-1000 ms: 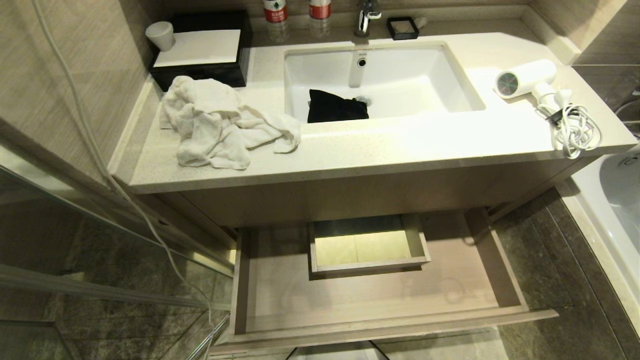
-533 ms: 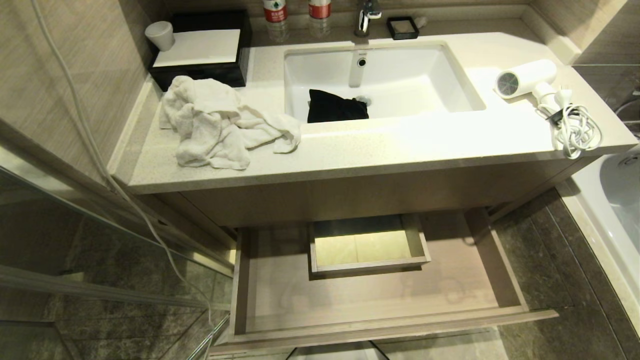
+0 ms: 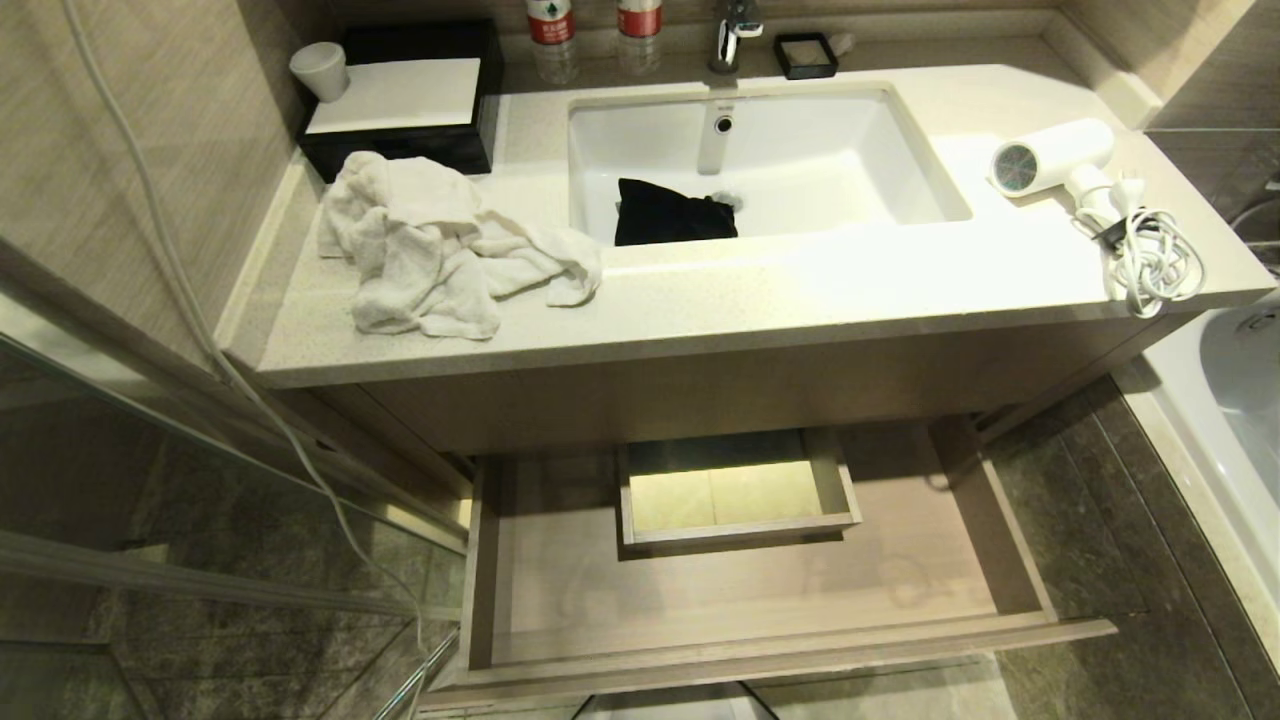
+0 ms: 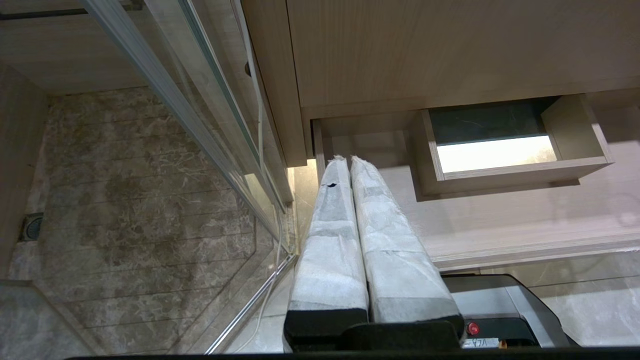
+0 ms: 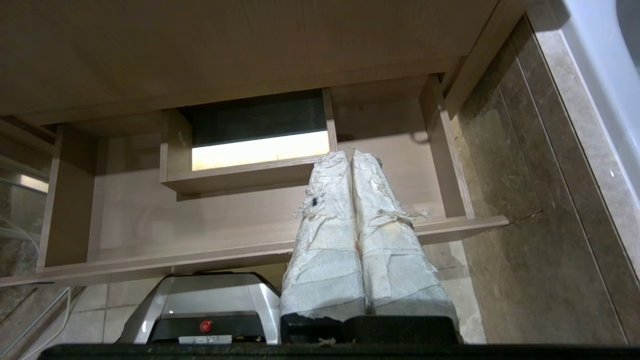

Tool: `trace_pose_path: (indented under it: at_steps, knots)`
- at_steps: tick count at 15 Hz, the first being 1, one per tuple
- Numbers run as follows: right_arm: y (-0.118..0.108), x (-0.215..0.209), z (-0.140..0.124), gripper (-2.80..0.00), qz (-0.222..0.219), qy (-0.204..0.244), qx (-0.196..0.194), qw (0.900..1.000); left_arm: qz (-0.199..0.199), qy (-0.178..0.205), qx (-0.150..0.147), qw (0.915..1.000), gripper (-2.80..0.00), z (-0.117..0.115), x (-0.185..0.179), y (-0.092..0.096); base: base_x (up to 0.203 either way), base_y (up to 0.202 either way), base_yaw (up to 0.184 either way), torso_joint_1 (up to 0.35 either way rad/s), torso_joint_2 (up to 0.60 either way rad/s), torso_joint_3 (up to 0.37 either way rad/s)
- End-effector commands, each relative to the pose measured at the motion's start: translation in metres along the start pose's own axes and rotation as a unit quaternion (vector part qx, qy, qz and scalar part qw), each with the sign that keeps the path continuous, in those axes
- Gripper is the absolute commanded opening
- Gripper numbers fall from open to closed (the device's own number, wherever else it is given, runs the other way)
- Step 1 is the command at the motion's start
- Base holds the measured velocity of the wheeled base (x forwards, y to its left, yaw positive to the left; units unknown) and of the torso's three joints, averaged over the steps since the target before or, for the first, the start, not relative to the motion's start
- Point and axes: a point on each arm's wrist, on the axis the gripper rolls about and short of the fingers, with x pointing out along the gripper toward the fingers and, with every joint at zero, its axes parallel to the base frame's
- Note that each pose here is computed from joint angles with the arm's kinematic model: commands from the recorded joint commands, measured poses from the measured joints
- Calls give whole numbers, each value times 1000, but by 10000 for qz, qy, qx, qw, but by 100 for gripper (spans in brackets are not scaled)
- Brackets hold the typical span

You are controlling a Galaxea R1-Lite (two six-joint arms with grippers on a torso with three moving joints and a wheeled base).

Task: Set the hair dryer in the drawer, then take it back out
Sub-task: Pick up the hairdryer

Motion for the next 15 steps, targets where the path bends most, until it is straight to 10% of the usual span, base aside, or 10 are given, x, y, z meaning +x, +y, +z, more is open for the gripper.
trace_pose_path:
  at_steps: [1,15]
  knots:
    - [0,0,0,-280,-1,4,-7,10000,0,-1,0,10000,-280,0,0,0,0,0,0,0,0,0]
    - [0,0,0,-280,-1,4,-15,10000,0,7,0,10000,-280,0,0,0,0,0,0,0,0,0]
